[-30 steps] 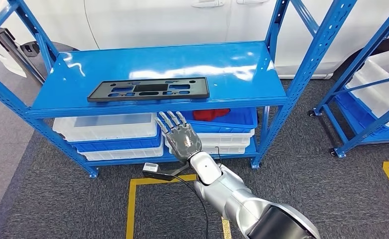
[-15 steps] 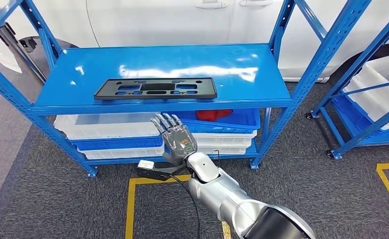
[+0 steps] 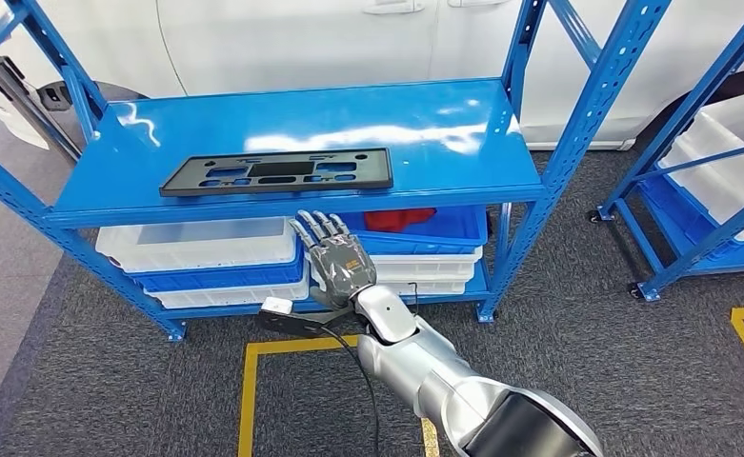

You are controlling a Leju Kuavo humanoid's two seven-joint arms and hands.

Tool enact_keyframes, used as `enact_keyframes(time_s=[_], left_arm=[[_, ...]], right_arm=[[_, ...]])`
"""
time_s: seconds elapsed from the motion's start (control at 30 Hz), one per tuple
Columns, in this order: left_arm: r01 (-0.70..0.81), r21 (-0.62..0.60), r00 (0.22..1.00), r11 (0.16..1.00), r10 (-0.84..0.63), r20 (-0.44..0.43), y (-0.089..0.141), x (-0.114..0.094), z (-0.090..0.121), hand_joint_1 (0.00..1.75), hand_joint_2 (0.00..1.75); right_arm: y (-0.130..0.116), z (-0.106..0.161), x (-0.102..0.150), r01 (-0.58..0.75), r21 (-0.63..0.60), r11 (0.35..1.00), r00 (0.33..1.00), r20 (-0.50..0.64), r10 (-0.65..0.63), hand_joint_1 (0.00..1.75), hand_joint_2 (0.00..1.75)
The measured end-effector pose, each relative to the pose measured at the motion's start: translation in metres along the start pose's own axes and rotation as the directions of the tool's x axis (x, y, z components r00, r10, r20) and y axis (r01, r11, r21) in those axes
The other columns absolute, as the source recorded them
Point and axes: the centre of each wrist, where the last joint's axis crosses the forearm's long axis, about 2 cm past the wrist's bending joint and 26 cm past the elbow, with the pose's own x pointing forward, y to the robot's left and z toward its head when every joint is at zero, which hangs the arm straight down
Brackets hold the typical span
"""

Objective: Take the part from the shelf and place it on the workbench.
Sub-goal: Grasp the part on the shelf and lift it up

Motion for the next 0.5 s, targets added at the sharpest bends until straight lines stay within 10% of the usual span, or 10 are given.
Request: enact_keyframes(time_s=[0.5], left_arm=[[0.014, 0.015, 1.000, 1.000, -0.014, -0.002, 0.0002, -0.0025, 0.0011, 0.00, 0.00]], right_arm=[[0.0070, 0.0084, -0.0049, 0.005, 0.002, 1.000, 0.999, -0.040, -0.005, 0.00, 1.75]])
